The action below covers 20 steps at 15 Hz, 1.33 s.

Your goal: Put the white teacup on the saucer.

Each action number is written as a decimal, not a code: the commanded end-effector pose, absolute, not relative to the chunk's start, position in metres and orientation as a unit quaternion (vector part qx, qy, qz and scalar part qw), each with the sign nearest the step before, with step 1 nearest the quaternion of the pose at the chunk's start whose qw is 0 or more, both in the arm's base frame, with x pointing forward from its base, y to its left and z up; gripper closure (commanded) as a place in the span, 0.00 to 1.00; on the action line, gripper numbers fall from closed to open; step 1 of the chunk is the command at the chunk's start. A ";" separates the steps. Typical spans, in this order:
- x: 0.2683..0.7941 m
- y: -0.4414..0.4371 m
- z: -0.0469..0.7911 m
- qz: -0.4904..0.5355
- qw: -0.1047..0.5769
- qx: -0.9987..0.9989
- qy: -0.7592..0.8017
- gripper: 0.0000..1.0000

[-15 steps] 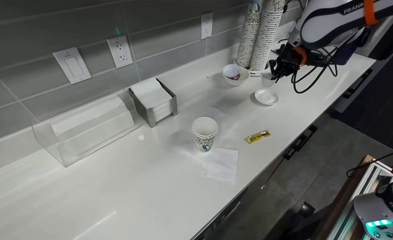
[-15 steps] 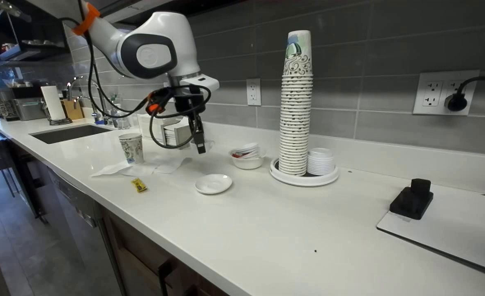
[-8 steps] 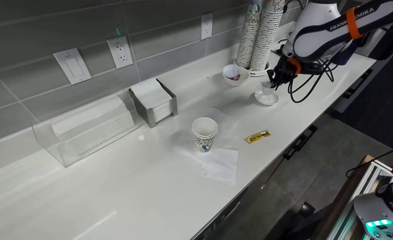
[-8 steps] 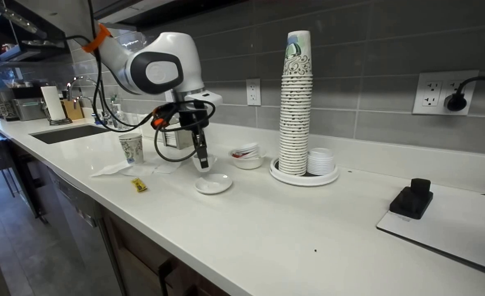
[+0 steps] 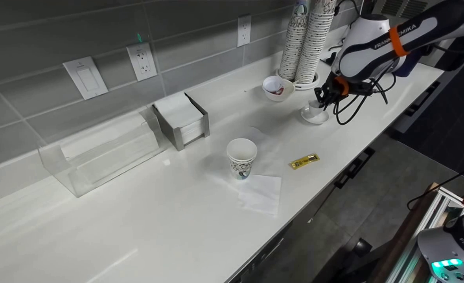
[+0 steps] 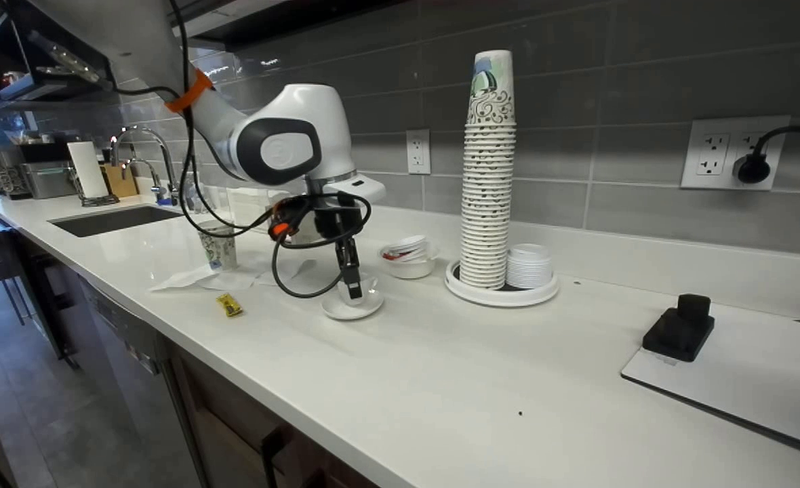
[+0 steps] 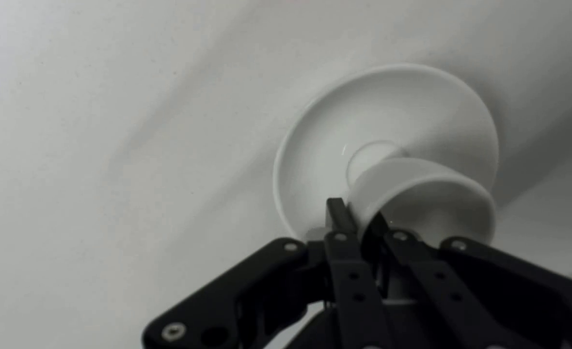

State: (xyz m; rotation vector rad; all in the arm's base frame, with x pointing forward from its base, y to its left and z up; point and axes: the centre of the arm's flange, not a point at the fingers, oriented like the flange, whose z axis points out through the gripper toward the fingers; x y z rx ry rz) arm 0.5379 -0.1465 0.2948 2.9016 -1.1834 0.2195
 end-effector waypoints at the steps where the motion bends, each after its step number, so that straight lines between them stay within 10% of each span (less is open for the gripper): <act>1: 0.543 -0.159 0.301 0.072 -0.020 0.917 -0.391 0.98; 20: 0.529 -0.171 0.300 0.060 -0.021 0.931 -0.360 0.98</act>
